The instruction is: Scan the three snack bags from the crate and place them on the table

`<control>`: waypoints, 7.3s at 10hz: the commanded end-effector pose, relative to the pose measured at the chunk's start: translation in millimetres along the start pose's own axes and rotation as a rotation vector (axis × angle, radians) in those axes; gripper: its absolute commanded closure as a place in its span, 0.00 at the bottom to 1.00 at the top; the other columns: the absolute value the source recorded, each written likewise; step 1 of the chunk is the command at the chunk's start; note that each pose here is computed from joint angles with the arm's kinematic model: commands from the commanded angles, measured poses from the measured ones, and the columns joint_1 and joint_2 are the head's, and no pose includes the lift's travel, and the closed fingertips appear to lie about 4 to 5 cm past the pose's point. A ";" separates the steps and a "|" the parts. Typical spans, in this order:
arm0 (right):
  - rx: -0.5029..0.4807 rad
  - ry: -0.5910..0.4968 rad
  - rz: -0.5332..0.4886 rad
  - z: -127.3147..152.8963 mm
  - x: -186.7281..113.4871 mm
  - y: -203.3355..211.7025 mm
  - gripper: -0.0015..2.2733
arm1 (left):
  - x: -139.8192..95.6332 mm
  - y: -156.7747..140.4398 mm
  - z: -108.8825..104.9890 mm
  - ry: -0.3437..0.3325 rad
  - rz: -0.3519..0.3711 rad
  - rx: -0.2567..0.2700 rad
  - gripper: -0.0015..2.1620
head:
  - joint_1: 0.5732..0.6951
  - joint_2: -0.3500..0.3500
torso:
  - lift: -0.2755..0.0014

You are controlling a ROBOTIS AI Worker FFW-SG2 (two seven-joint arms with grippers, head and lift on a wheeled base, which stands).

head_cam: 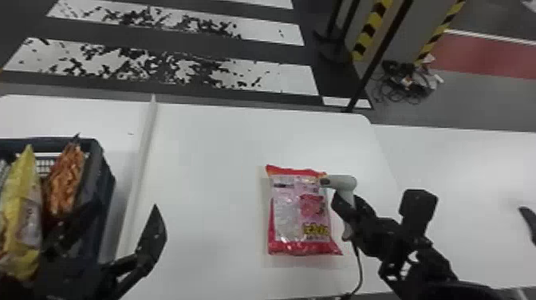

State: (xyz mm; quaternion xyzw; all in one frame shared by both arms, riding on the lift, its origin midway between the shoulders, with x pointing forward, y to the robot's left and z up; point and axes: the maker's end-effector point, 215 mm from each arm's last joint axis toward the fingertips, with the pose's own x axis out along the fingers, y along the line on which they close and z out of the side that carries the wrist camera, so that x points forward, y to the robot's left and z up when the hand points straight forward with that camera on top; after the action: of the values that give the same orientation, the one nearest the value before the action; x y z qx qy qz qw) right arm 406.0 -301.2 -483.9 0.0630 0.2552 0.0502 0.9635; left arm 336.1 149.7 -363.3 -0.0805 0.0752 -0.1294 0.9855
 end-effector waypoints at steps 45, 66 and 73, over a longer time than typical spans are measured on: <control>0.431 0.237 0.376 -36.9 46.3 -15.7 0.99 | 26.6 24.5 -39.6 0.088 0.038 -0.021 0.02 | 1.00 0.19 | 0.77; 0.709 -0.416 -0.566 26.3 -40.3 -406.3 0.99 | 18.7 17.4 -51.0 0.117 0.024 -0.002 0.02 | 1.00 0.00 | 0.77; 0.837 -0.186 -0.537 -45.5 -28.2 -382.0 0.03 | 20.9 -1.3 -50.7 0.111 -0.020 -0.011 0.02 | 1.00 0.00 | 0.77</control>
State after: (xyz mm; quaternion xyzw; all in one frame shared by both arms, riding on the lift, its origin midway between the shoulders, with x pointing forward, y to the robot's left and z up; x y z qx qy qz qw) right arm 382.4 -683.3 -563.0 0.3716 0.1620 -0.3198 0.8564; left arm 347.5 137.8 -415.1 -0.0784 0.1294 -0.1414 0.9783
